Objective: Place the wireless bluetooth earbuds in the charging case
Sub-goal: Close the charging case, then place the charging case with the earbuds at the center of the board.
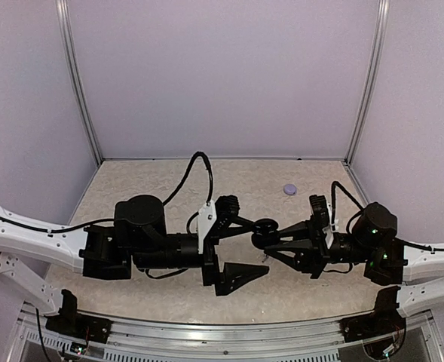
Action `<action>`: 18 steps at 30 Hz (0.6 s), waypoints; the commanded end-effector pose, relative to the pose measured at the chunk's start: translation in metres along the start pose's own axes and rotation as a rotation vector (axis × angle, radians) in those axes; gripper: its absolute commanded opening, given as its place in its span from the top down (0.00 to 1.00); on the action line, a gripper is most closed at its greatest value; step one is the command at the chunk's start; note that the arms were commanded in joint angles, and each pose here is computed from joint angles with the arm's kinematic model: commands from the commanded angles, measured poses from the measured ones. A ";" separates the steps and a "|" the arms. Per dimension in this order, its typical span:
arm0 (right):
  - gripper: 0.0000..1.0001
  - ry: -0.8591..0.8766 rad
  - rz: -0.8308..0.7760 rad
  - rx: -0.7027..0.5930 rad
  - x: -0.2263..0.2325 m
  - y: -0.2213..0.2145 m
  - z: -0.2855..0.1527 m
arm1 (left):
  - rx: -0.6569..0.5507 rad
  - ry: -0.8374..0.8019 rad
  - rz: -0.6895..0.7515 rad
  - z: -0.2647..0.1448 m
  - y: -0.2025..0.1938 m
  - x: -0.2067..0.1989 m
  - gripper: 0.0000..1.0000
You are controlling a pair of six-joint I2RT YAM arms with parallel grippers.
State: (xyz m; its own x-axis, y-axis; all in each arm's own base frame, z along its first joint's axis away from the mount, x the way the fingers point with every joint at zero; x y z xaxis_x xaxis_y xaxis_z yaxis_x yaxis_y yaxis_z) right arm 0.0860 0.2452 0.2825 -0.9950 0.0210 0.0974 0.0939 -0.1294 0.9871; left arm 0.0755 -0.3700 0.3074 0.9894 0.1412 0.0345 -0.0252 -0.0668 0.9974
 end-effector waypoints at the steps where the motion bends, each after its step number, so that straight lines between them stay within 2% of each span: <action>1: 0.98 0.015 -0.010 -0.035 0.004 0.012 0.002 | -0.095 -0.016 0.098 -0.002 0.018 -0.014 0.03; 6: 0.98 0.008 -0.005 -0.028 0.003 0.010 0.002 | -0.138 -0.022 0.147 -0.012 0.024 -0.022 0.04; 11: 0.98 -0.024 -0.003 -0.034 0.000 0.010 0.001 | -0.132 -0.023 0.177 -0.016 0.025 -0.026 0.05; 18: 0.98 -0.061 0.036 -0.009 -0.004 0.011 0.004 | -0.143 0.137 0.183 -0.030 0.026 -0.011 0.02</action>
State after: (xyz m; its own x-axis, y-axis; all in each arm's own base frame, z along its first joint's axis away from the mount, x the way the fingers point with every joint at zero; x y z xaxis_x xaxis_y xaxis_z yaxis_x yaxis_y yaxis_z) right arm 0.0888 0.2453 0.2821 -0.9925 0.0509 0.1115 0.1042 -0.1288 0.9862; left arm 0.0528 -0.3576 0.3241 0.9685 0.1577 0.1929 -0.1955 0.0011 0.9807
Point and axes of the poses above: each gripper's point midway between its finger pads, its own z axis out along the fingers, its own x axis along the line the jaws close on, y = z × x, the point moved 8 cm from there along -z, back along the fingers, and after that the axes turned 2 degrees about z, right-handed, at the moved point
